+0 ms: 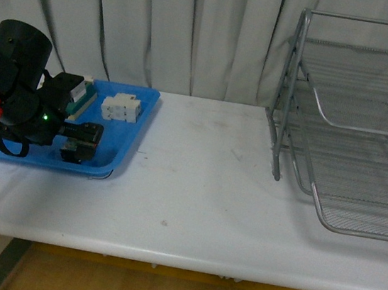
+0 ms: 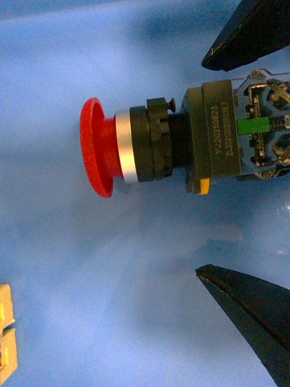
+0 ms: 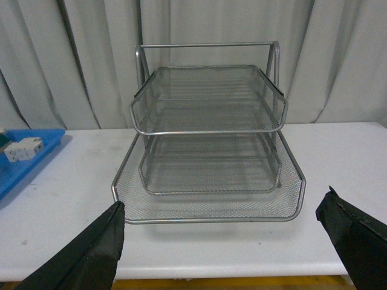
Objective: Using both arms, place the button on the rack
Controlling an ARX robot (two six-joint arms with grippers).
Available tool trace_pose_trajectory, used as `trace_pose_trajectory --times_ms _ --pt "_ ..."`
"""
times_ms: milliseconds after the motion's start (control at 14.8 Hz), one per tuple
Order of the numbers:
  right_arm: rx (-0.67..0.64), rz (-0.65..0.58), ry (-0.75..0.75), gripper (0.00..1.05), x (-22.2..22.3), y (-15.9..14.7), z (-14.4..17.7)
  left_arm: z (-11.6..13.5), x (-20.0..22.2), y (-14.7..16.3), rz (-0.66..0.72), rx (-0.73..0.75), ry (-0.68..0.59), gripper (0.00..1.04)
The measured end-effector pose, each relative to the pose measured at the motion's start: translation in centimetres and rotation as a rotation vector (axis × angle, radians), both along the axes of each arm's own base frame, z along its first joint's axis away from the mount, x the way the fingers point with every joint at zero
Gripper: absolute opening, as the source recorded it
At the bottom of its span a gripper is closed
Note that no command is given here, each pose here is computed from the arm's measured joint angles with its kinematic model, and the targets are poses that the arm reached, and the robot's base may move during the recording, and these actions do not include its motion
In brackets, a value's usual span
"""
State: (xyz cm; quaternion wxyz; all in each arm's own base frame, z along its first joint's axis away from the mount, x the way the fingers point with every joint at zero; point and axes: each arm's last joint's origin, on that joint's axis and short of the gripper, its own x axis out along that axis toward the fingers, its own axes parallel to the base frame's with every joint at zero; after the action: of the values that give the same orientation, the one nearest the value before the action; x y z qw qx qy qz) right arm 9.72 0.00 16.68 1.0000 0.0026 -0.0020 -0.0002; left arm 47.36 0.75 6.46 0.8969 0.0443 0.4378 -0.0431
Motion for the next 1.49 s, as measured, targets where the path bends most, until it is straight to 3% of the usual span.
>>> trace_pose_trajectory --times_ms 68,474,813,1016,1220,1491 --pt "0.0 0.0 0.0 0.98 0.0 0.0 0.0 -0.2 0.0 -0.2 -0.009 0.003 0.012 0.95" --pt "0.0 0.0 0.0 0.98 0.0 0.0 0.0 -0.3 0.2 -0.9 -0.019 -0.003 0.028 0.39" --pt "0.0 0.0 0.0 0.98 0.0 0.0 0.0 0.9 -0.1 -0.7 -0.018 -0.014 0.0 0.37" --pt "0.0 0.0 0.0 0.98 0.0 0.0 0.0 6.2 -2.2 -0.5 -0.018 -0.058 -0.126 0.37" --pt "0.0 0.0 0.0 0.98 0.0 0.0 0.0 12.5 -8.5 -0.7 -0.046 -0.065 -0.284 0.36" --pt "0.0 0.0 0.0 0.98 0.0 0.0 0.0 13.1 -18.9 -1.3 -0.068 -0.072 -0.321 0.36"
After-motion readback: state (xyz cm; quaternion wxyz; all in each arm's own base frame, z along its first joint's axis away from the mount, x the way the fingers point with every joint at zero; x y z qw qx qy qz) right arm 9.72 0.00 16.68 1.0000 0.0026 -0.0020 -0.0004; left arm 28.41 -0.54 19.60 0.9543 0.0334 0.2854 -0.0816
